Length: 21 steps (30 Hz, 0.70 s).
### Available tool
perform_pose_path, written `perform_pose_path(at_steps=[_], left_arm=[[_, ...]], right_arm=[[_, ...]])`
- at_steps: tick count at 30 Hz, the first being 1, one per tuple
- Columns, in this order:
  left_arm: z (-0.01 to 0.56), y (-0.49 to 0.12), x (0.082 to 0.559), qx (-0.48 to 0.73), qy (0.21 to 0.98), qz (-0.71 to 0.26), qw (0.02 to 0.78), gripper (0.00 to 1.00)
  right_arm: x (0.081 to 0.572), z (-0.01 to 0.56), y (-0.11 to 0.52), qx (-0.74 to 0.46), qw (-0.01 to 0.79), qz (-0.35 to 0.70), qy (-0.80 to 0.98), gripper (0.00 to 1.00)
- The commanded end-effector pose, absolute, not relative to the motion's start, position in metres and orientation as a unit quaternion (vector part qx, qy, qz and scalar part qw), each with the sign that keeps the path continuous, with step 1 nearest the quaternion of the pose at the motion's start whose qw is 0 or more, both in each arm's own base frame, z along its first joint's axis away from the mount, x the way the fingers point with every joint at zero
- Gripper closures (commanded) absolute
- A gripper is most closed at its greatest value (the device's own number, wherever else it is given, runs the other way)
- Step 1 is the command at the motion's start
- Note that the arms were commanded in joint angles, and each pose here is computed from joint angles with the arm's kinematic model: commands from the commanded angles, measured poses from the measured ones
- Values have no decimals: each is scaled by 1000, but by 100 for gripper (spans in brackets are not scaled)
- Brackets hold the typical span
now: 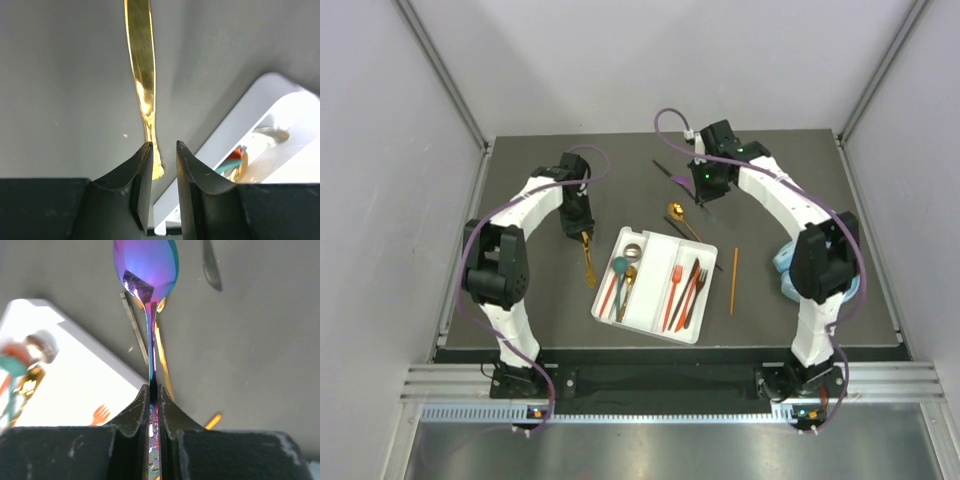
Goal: Sort the eating utensils into containers
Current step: Place the spoon in the storage box.
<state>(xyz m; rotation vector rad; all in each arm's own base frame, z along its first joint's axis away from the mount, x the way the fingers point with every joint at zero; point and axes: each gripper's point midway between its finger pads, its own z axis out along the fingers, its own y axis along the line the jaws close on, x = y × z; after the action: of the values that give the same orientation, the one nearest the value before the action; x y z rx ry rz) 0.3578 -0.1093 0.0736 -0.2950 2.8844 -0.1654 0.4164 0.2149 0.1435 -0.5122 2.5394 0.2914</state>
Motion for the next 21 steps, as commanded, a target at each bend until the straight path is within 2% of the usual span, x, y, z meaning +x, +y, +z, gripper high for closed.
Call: perform_pose_path(at_steps=[1, 8, 12, 17, 21], left_arm=[[84, -103, 389, -130, 977, -44, 162, 69], [47, -103, 394, -182, 974, -48, 125, 71], [38, -109, 391, -186, 975, -61, 107, 71], [87, -111, 379, -174, 970, -75, 150, 71], [120, -110, 353, -156, 970, -84, 166, 67]], right_arm=[[379, 217, 213, -122, 291, 162, 935, 100], [295, 229, 250, -111, 234, 209, 943, 100], [271, 238, 259, -122, 222, 232, 939, 100], [262, 244, 253, -152, 256, 261, 918, 100], [245, 213, 246, -161, 226, 282, 918, 100]])
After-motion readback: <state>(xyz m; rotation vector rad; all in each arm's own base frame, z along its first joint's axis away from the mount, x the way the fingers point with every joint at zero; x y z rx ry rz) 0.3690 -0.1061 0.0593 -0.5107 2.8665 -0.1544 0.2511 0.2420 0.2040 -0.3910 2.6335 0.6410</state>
